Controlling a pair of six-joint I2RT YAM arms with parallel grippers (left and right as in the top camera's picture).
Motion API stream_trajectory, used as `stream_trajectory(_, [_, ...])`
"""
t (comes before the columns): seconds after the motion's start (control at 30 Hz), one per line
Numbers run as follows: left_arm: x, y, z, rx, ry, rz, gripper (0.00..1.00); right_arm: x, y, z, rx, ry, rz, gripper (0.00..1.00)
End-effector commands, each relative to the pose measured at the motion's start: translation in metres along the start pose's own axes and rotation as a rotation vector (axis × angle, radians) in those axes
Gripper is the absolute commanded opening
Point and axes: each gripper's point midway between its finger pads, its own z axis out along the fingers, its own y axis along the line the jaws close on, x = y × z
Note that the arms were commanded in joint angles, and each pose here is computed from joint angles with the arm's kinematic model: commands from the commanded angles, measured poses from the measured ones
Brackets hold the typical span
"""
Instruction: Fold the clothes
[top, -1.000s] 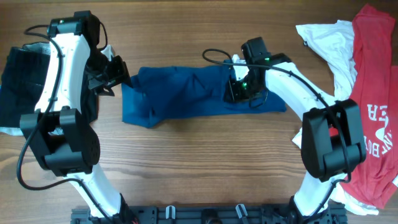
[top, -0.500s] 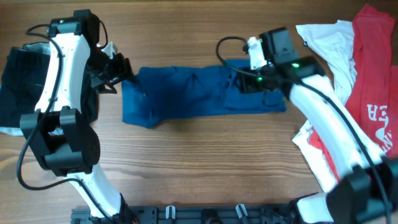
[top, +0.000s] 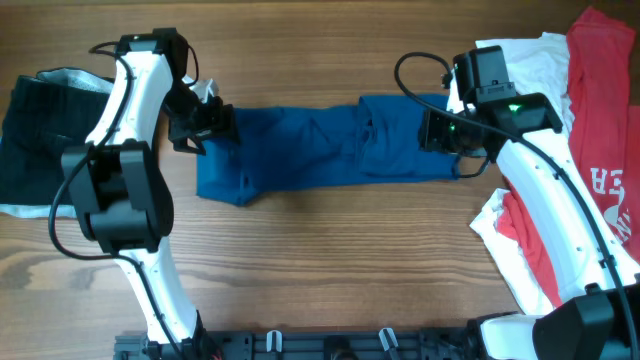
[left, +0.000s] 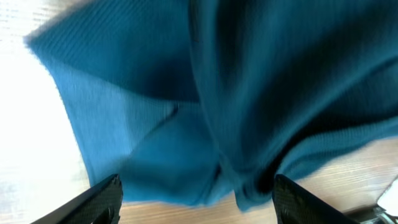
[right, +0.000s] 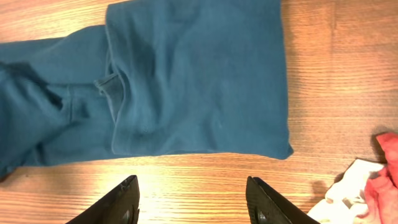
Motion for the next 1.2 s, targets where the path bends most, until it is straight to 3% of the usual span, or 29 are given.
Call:
stream_trajectory(0.0, [-0.010, -0.002, 0.012, 0.005, -0.011, 0.084, 0.78, -0.004, -0.005, -0.003, 0.023, -0.016, 0.025, 0.56])
stream_trajectory(0.4, [-0.003, 0.005, 0.055, 0.001, 0.007, 0.104, 0.79, -0.004, -0.005, -0.003, 0.022, -0.017, 0.026, 0.56])
stream_trajectory(0.47, [-0.003, 0.009, 0.065, -0.003, 0.000, 0.107, 0.88, -0.004, -0.005, -0.003, 0.022, -0.016, 0.025, 0.56])
stream_trajectory(0.6, [-0.002, 0.015, 0.081, -0.026, -0.011, 0.119, 0.89, -0.004, -0.005, -0.003, 0.022, -0.016, 0.026, 0.56])
stream_trajectory(0.8, [0.014, -0.012, 0.099, 0.016, 0.035, 0.171, 0.80, -0.005, -0.004, -0.003, 0.021, -0.020, 0.026, 0.56])
stream_trajectory(1.0, [0.019, -0.031, 0.105, 0.009, 0.041, 0.227, 0.47, -0.004, -0.004, -0.003, 0.021, -0.017, 0.026, 0.56])
stream_trajectory(1.1, [0.020, -0.029, 0.105, 0.009, 0.047, 0.220, 0.15, -0.004, -0.004, -0.003, 0.019, -0.016, 0.026, 0.56])
stream_trajectory(1.17, [0.020, -0.025, 0.102, 0.002, 0.046, 0.206, 0.06, -0.004, -0.004, -0.003, 0.019, -0.016, 0.026, 0.56])
